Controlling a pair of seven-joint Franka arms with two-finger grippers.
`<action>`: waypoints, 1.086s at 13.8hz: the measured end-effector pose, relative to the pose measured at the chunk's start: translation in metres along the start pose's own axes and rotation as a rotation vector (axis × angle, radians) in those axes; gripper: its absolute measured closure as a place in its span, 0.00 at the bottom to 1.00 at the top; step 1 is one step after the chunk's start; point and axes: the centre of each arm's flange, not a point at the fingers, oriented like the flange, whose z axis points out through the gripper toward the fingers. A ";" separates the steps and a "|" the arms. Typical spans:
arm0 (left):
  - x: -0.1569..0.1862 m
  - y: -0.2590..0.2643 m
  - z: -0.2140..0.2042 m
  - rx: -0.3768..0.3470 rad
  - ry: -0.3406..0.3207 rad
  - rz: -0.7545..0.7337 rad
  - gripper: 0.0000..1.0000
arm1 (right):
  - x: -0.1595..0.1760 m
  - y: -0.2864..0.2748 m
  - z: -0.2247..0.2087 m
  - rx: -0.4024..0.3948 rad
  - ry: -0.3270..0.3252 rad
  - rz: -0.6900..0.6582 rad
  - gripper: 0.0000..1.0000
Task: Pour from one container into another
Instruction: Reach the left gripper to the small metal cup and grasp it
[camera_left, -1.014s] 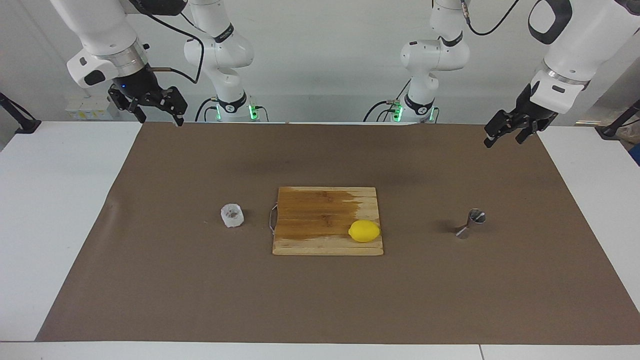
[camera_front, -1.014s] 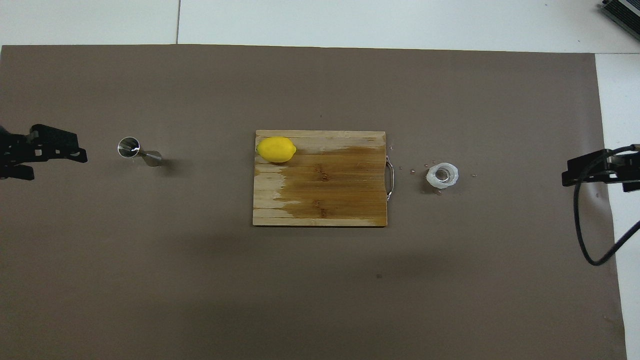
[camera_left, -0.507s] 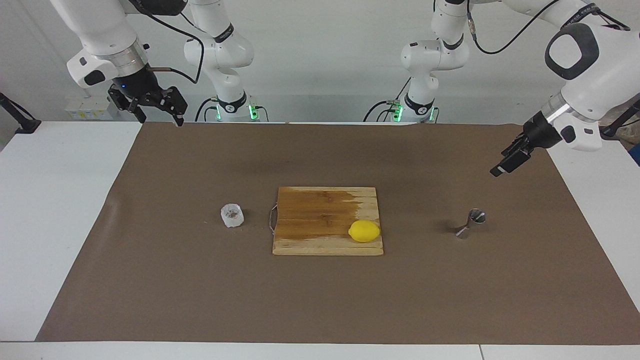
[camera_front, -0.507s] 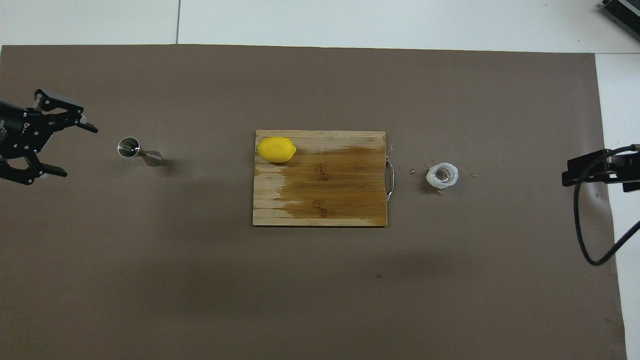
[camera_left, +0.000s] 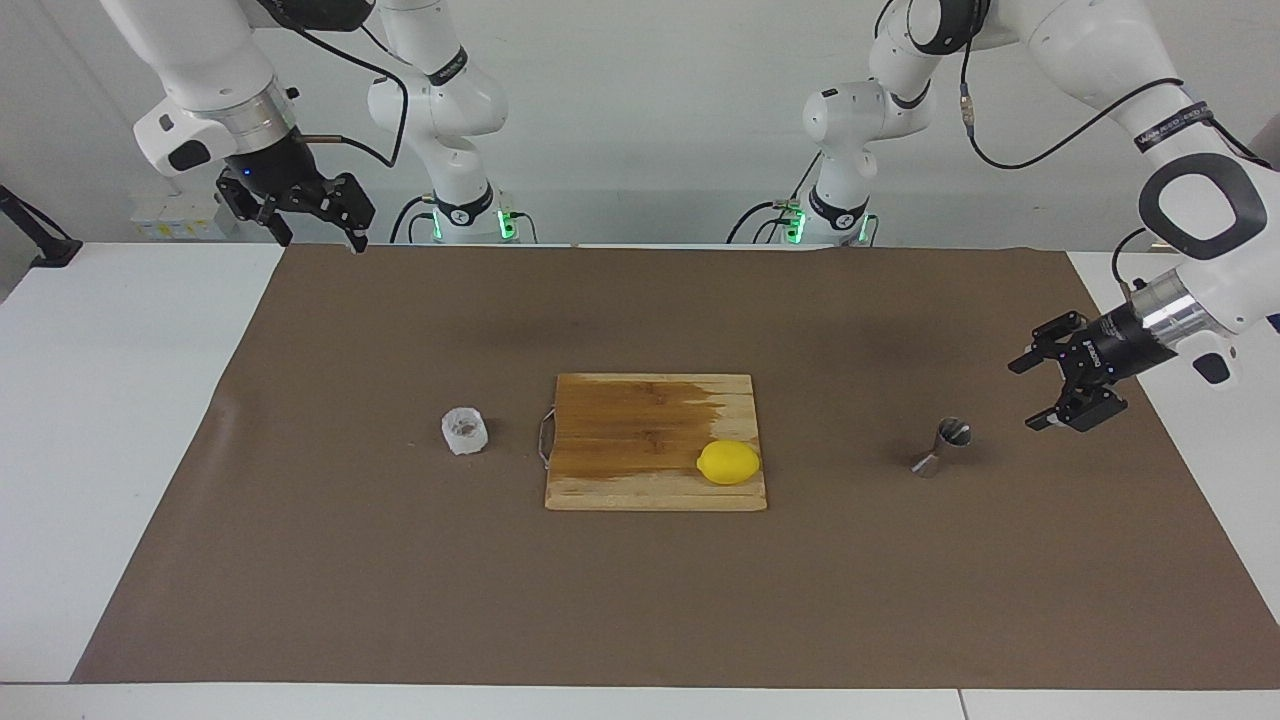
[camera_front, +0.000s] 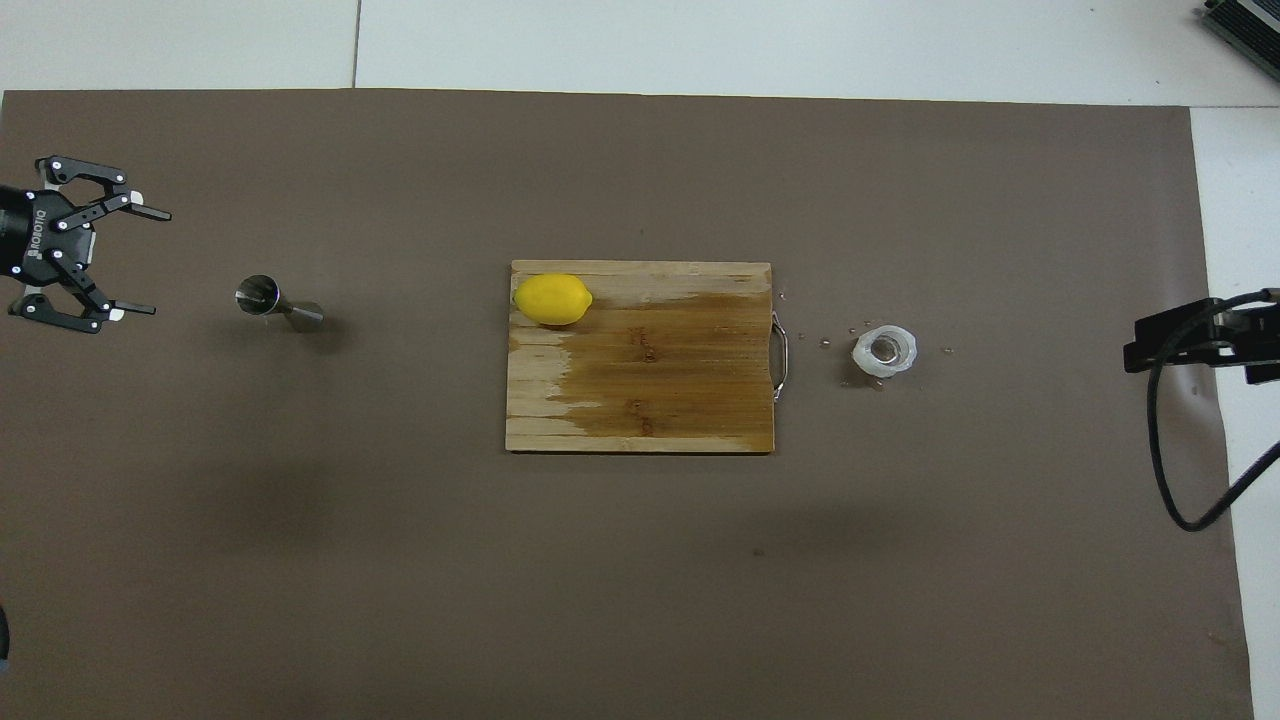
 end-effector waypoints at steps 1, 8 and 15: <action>0.012 0.000 0.009 0.007 -0.015 -0.038 0.00 | 0.000 0.000 0.000 0.000 0.000 0.000 0.00; 0.077 -0.010 0.095 -0.017 0.003 -0.192 0.00 | 0.000 0.000 0.000 0.000 0.000 0.000 0.00; 0.066 -0.041 0.143 -0.096 -0.089 -0.311 0.00 | 0.000 0.000 0.000 0.000 0.000 0.000 0.00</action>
